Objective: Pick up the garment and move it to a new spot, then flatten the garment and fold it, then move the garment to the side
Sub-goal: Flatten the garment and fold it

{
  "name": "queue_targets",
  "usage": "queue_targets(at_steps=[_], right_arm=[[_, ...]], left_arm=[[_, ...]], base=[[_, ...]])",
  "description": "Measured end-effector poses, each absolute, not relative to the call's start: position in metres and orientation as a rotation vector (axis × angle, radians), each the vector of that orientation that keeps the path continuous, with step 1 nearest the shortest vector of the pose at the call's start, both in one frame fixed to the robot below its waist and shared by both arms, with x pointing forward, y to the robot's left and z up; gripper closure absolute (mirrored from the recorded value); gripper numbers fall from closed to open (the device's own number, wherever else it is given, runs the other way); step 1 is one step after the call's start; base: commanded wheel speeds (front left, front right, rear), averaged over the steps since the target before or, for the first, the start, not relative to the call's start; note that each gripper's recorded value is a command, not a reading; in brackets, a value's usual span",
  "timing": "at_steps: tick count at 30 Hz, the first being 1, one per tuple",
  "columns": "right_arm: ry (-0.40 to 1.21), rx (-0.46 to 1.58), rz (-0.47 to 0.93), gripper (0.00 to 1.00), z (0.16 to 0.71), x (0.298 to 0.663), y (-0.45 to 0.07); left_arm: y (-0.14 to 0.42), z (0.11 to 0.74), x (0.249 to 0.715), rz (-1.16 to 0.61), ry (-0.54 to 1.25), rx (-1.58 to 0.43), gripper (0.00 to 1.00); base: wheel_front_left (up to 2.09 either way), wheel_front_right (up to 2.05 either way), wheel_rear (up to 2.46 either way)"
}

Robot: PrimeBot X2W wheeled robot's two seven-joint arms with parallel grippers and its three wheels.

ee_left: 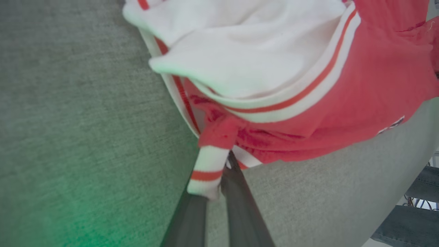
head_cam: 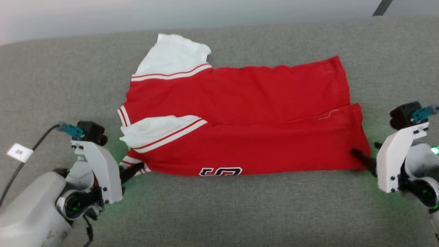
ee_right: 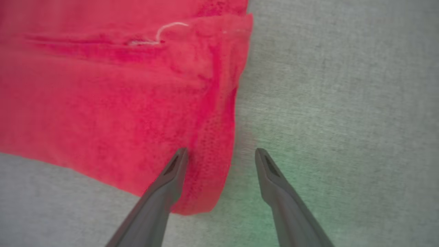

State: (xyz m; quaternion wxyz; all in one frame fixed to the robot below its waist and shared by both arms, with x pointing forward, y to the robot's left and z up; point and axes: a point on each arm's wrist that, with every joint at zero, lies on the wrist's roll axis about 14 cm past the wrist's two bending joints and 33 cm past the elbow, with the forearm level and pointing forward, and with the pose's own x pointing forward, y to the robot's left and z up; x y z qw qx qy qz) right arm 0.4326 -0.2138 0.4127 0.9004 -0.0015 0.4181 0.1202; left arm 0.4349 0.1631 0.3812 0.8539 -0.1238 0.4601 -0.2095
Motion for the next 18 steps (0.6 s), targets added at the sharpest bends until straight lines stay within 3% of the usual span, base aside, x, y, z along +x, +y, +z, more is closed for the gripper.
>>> queue_targets(at_steps=[6, 7, 8, 9, 10, 18], right_arm=[[0.964, -0.019, 0.23, 0.0, 0.388, 0.433, -0.216], [0.976, -0.031, 0.237, 0.06, 0.387, 0.432, -0.215], [0.981, -0.031, 0.242, 0.4, 0.386, 0.432, -0.214], [0.982, -0.028, 0.244, 0.62, 0.386, 0.432, -0.214], [0.979, -0.025, 0.244, 1.0, 0.387, 0.432, -0.213], [0.919, 0.014, 0.253, 1.0, 0.395, 0.423, -0.21]], left_arm=[[0.161, 0.38, 0.436, -0.444, 0.949, -0.271, 1.0], [0.162, 0.38, 0.435, -0.44, 0.946, -0.274, 1.0], [0.162, 0.38, 0.434, -0.439, 0.944, -0.273, 1.0], [0.162, 0.381, 0.433, -0.438, 0.941, -0.275, 1.0], [0.162, 0.381, 0.433, -0.438, 0.938, -0.278, 1.0], [0.162, 0.39, 0.425, -0.437, 0.888, -0.282, 1.0]], base=[[0.0, 0.0, 0.0], [0.0, 0.0, 0.0], [0.0, 0.0, 0.0], [0.0, 0.0, 0.0], [0.0, 0.0, 0.0], [0.0, 0.0, 0.0]])
